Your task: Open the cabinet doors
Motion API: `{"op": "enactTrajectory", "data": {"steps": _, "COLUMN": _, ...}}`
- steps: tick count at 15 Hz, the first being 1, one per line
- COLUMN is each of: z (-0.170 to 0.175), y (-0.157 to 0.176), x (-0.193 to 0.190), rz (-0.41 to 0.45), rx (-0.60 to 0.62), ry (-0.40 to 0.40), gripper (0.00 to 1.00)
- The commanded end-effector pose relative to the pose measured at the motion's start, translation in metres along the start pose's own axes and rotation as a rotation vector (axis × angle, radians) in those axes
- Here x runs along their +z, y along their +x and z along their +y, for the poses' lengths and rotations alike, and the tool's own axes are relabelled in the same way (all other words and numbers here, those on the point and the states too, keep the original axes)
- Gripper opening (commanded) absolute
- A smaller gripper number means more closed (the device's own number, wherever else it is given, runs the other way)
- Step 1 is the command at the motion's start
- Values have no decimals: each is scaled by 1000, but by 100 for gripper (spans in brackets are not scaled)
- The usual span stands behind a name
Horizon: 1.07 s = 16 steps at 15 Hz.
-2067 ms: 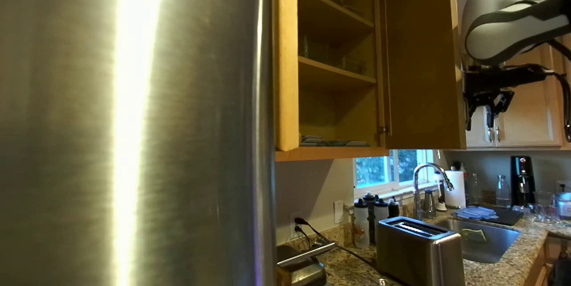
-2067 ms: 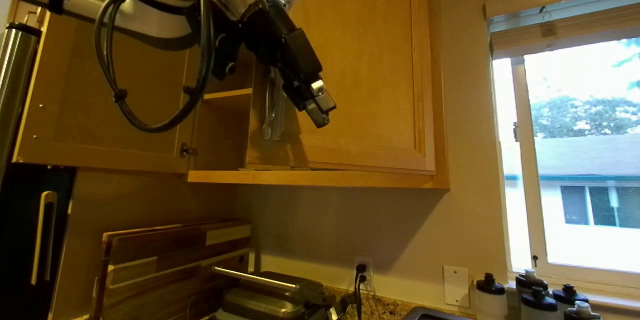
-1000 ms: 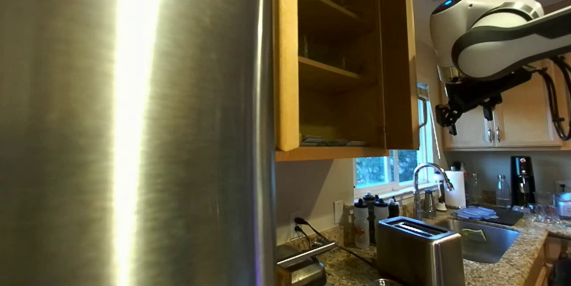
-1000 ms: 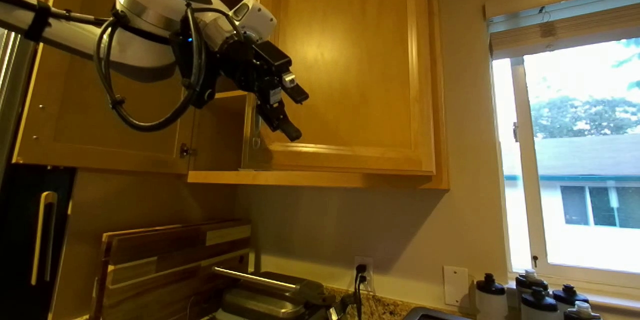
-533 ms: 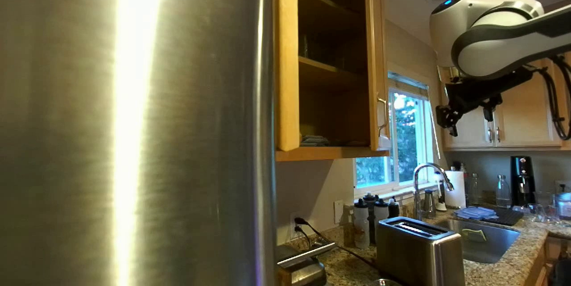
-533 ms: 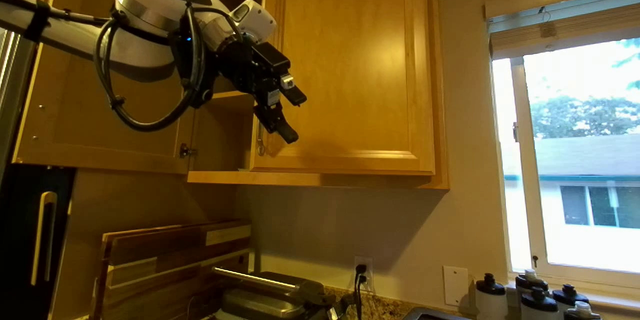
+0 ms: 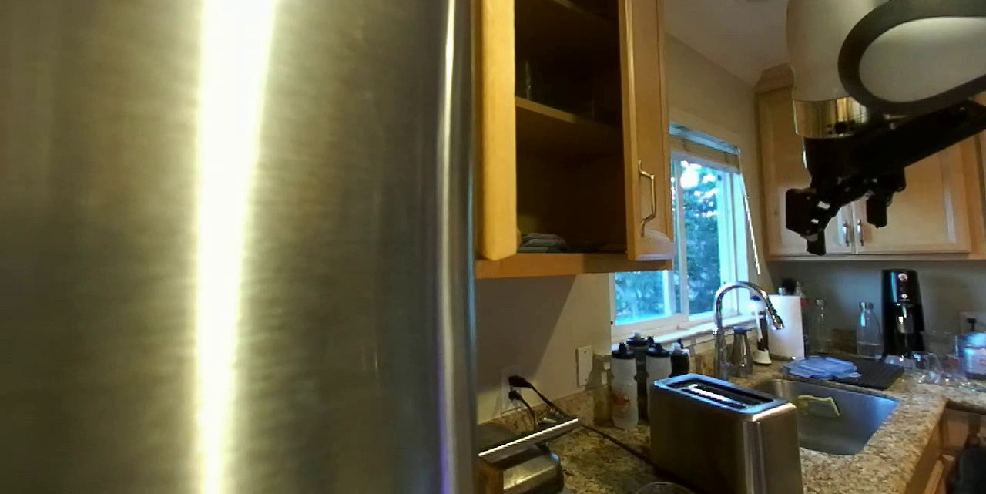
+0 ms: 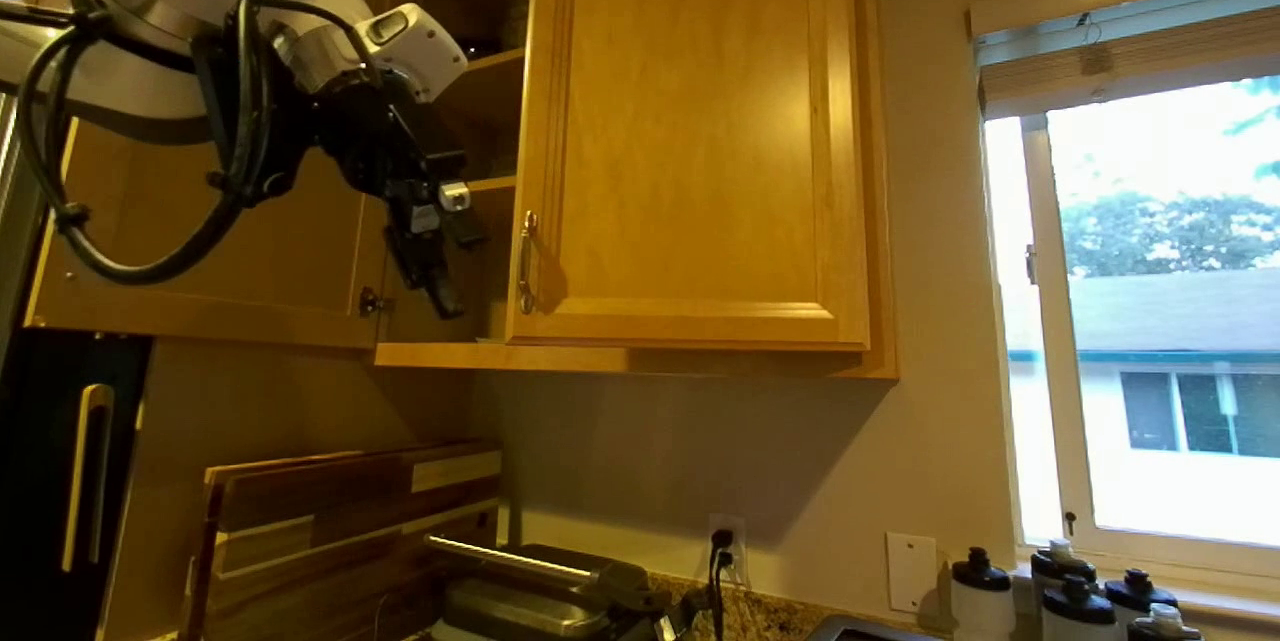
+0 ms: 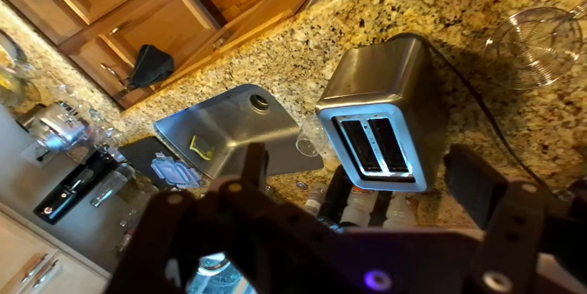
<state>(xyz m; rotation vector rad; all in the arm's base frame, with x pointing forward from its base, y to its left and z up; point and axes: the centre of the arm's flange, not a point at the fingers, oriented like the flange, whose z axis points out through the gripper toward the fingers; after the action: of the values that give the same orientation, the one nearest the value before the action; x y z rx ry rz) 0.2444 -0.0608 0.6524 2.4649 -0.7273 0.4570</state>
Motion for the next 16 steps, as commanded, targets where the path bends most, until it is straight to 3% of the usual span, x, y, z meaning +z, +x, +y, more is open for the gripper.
{"op": "enactTrajectory", "data": {"steps": 1, "z": -8, "y": -26, "x": -26, "rz": 96, "rx": -23, "ry": 42, "gripper": 100}}
{"op": "enactTrajectory", "data": {"steps": 10, "z": -82, "y": 7, "x": -98, "rz": 363, "rx": -89, "ry": 54, "gripper": 100}}
{"op": "enactTrajectory", "data": {"steps": 16, "z": -150, "y": 40, "x": -121, "rz": 388, "rx": -162, "ry": 78, "gripper": 100}}
